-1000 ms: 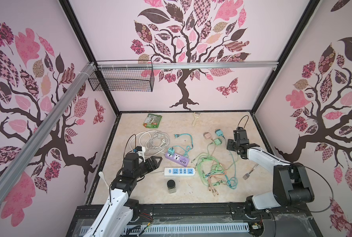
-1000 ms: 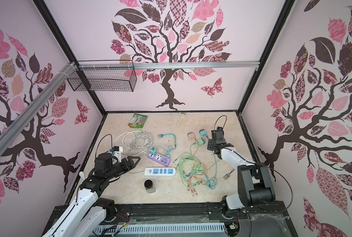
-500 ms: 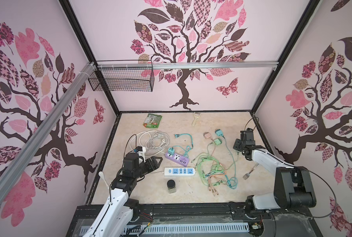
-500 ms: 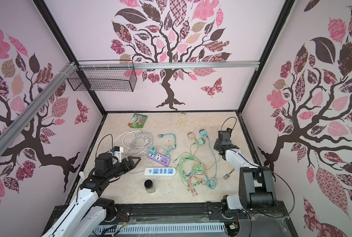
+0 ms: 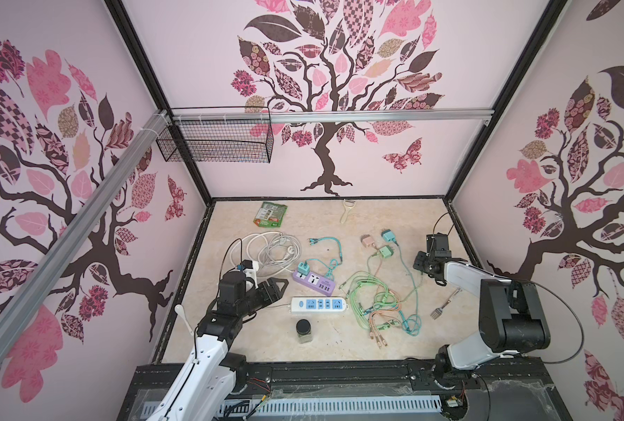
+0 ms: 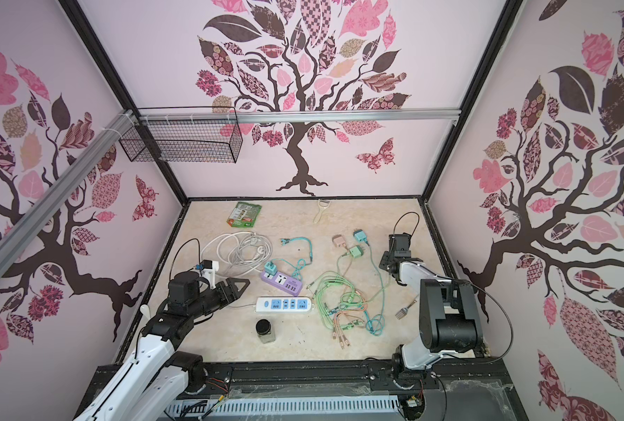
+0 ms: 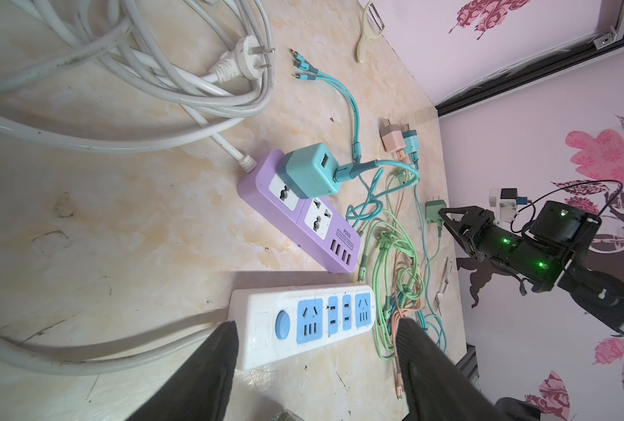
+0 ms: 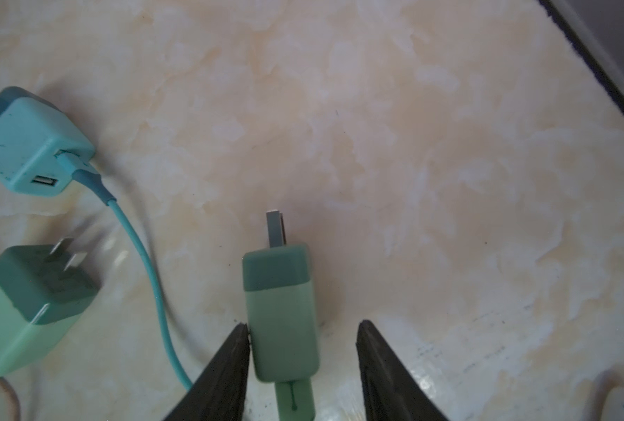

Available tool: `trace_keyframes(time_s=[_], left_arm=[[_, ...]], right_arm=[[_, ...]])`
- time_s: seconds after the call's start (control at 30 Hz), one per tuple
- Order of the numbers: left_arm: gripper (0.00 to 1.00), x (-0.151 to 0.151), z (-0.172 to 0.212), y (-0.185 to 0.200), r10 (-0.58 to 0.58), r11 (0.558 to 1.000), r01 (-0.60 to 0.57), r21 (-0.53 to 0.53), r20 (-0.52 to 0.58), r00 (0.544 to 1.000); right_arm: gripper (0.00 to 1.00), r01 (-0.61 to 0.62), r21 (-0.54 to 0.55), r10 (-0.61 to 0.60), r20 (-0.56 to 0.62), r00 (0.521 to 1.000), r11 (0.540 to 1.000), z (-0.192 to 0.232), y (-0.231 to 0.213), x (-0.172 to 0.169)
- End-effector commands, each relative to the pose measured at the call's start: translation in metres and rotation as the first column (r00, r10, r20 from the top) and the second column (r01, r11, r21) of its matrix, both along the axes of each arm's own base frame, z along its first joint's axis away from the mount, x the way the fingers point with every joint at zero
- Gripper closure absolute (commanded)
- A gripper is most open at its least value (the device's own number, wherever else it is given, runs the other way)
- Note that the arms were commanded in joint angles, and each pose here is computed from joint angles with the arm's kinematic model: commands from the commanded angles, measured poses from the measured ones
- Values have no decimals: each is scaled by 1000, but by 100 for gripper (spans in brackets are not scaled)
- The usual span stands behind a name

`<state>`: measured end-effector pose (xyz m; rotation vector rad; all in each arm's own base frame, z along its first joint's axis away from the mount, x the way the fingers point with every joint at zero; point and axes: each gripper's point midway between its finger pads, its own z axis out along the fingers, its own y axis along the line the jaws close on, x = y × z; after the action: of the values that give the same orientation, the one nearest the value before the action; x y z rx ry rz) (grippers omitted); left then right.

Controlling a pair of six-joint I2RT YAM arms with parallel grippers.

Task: Insert the plug
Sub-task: 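Reach the right gripper to the light green charger and close on it, then lift the light green charger with the right gripper toward the power strips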

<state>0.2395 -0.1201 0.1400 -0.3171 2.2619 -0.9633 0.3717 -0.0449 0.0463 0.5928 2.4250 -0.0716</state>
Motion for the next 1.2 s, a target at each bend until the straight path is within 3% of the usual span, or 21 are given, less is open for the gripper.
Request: trace_keyframes(time_s=[0.0, 0.27, 0.47, 0.63, 0.8, 1.1, 1.17], left_arm=[[28, 6, 19, -2, -13, 1000, 14, -6, 56, 998], [28, 6, 18, -2, -14, 1000, 14, -6, 54, 998], [28, 6, 18, -3, -15, 1000, 16, -10, 54, 998], [28, 7, 19, -3, -18, 1000, 18, -11, 58, 998], [28, 7, 18, -4, -21, 1000, 21, -12, 52, 998], [28, 8, 17, -5, -25, 999, 26, -19, 50, 998], [28, 9, 18, -6, -26, 999, 27, -21, 52, 998]], right_arm=[[54, -4, 33, 5, -14, 1000, 999, -6, 1, 4], [76, -63, 81, 65, -13, 998, 995, -7, 13, 8], [83, -136, 181, 133, 27, 991, 974, 2, 35, 11], [84, -257, 300, 232, 115, 966, 919, 20, 66, 13], [84, -377, 400, 319, 205, 925, 836, 39, 95, 12], [82, -431, 556, 381, 210, 900, 711, 28, 125, -6], [81, -414, 575, 390, 173, 904, 706, 17, 127, -8]])
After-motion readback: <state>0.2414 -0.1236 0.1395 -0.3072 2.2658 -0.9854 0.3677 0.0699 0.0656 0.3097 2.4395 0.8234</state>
